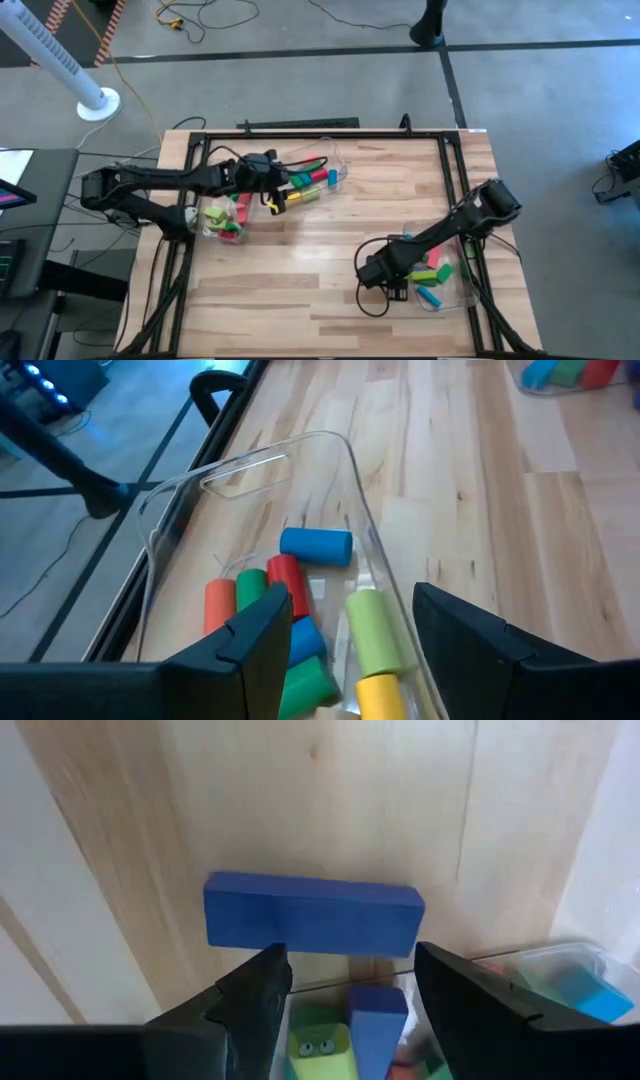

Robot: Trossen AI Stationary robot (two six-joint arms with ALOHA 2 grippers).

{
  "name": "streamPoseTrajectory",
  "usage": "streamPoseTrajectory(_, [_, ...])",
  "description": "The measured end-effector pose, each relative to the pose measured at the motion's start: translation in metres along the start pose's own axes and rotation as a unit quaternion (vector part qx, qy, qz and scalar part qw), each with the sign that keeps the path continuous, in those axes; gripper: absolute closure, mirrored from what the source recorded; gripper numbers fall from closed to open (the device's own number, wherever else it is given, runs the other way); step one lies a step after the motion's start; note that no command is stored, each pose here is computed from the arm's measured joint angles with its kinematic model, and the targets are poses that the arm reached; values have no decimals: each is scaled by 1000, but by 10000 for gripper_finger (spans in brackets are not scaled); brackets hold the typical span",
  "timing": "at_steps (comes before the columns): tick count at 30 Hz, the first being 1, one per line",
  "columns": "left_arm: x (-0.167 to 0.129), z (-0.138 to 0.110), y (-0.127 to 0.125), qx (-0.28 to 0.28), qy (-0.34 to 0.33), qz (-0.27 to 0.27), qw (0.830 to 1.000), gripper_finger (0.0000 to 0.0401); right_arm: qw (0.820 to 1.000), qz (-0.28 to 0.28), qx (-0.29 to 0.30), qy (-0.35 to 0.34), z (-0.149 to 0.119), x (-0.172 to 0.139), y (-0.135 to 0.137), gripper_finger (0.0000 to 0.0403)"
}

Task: Sort blocks by size
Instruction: Put the purple rectangular block into the right transparent bin

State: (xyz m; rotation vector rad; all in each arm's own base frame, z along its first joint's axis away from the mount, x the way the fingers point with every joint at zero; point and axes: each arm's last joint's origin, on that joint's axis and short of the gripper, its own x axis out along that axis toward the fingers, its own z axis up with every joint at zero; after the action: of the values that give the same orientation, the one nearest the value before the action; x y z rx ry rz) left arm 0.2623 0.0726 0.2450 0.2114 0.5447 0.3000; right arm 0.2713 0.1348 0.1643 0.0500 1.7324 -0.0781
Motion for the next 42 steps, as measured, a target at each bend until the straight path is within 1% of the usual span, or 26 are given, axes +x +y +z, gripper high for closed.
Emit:
streamPoseTrajectory(9, [-1,3,-11,15,-5,-17,1000,199,1000,12,9,-18,6,1,-3,148])
streamPoseTrajectory(18, [-3,5,-23,26,-11,-35,999,199,1000,10,9,-15,6,1,-4,148])
streamPoseTrajectory(25, [-5,7,-31,34,-14,-46,998,199,1000,3,-3,27,13,20,0,148])
streamPoseTrajectory(28, [-7,8,-35,38,-15,-46,998,199,1000,3,-3,28,16,20,2,148])
streamPoseTrajectory(31, [-9,9,-37,44,-17,-46,998,199,1000,3,-5,4,21,12,4,148])
streamPoseTrajectory(36, [-16,12,-39,46,-30,-49,997,199,996,-20,-24,-89,40,-6,9,148])
streamPoseTrajectory(38, [-19,16,-39,43,-44,-47,997,199,992,-18,-35,-121,47,-13,10,148])
streamPoseTrajectory(40, [-22,16,-40,44,-42,-51,997,199,989,-14,-40,-141,53,-20,10,148])
streamPoseTrajectory(42, [-23,17,-42,45,-44,-55,996,199,988,-23,-39,-151,56,-27,8,148])
